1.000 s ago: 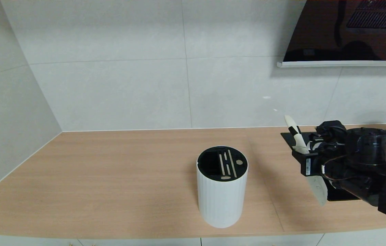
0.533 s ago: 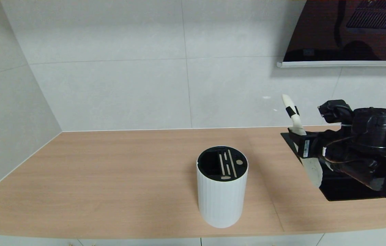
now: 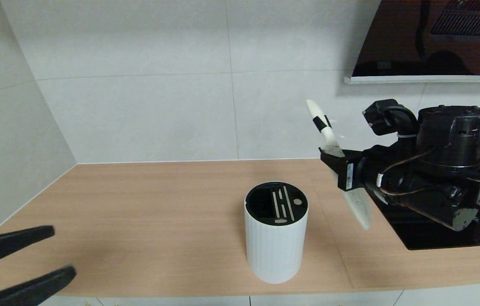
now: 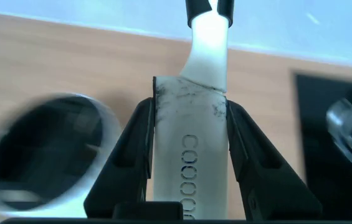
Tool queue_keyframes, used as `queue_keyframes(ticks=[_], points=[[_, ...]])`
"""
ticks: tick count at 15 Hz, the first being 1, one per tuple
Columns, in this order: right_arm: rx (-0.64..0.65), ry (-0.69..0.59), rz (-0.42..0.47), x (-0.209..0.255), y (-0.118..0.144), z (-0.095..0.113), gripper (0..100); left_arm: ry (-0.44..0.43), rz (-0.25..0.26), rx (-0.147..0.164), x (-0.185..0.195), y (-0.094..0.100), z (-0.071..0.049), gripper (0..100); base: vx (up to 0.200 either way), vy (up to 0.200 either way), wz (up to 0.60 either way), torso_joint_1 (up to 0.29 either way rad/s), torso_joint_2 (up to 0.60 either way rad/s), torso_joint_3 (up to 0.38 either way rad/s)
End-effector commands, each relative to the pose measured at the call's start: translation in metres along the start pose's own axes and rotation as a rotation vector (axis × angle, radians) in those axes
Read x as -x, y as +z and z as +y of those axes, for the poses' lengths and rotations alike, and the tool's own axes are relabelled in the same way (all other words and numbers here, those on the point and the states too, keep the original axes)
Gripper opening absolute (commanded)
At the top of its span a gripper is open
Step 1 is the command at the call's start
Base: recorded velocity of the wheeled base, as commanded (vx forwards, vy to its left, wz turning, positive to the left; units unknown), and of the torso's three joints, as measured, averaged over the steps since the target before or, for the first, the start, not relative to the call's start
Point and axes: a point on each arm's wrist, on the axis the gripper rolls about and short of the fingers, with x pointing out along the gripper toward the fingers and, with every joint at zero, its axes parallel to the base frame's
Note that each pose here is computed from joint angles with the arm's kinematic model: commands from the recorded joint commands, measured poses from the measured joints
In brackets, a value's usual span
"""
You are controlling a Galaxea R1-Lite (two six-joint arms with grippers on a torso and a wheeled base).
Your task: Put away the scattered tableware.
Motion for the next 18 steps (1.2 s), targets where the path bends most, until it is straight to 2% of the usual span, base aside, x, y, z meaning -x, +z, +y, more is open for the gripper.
queue_keyframes(ticks=[1,2,3,5,6,7,9,11,12,14,16,18], points=[[0.018,0.097,0.001,0.019,0.007,0.031,0,-0.111,0.215,0.114,-0.071,0.011,0.024,100,0.000,0.000,0.00,0.000,0.00,0.000],[0.024,0.134,0.010,0.025,0.005,0.041,0,-0.135,0.250,0.132,-0.080,0.008,0.023,100,0.000,0.000,0.00,0.000,0.00,0.000],[0.034,0.185,0.025,0.032,0.000,0.054,0,-0.153,0.267,0.131,-0.091,0.005,0.024,100,0.000,0.000,0.00,0.000,0.00,0.000],[0.056,0.260,0.049,0.043,-0.009,0.073,0,-0.218,0.235,0.106,-0.107,-0.009,0.020,100,0.000,0.000,0.00,0.000,0.00,0.000],[0.064,0.279,0.059,0.046,-0.012,0.078,0,-0.266,0.214,0.140,-0.118,-0.014,0.013,100,0.000,0.000,0.00,0.000,0.00,0.000],[0.066,0.298,0.062,0.049,-0.014,0.083,0,-0.305,0.194,0.203,-0.127,-0.015,0.006,100,0.000,0.000,0.00,0.000,0.00,0.000],[0.065,0.311,0.070,0.050,-0.016,0.086,0,-0.364,0.133,0.360,-0.139,-0.007,-0.002,100,0.000,0.000,0.00,0.000,0.00,0.000],[0.067,0.313,0.077,0.047,-0.019,0.088,0,-0.397,0.073,0.450,-0.149,-0.004,-0.001,100,0.000,0.000,0.00,0.000,0.00,0.000],[0.070,0.319,0.080,0.047,-0.021,0.090,0,-0.403,0.047,0.473,-0.156,-0.005,0.001,100,0.000,0.000,0.00,0.000,0.00,0.000],[0.053,0.328,0.087,0.046,-0.022,0.094,0,-0.395,-0.005,0.499,-0.170,-0.012,0.003,100,0.000,0.000,0.00,0.000,0.00,0.000],[-0.003,0.359,0.095,0.048,-0.021,0.098,0,-0.368,-0.076,0.487,-0.186,-0.021,-0.002,100,0.000,0.000,0.00,0.000,0.00,0.000],[-0.020,0.407,0.104,0.049,-0.021,0.100,0,-0.321,-0.147,0.489,-0.202,-0.026,-0.008,100,0.000,0.000,0.00,0.000,0.00,0.000]])
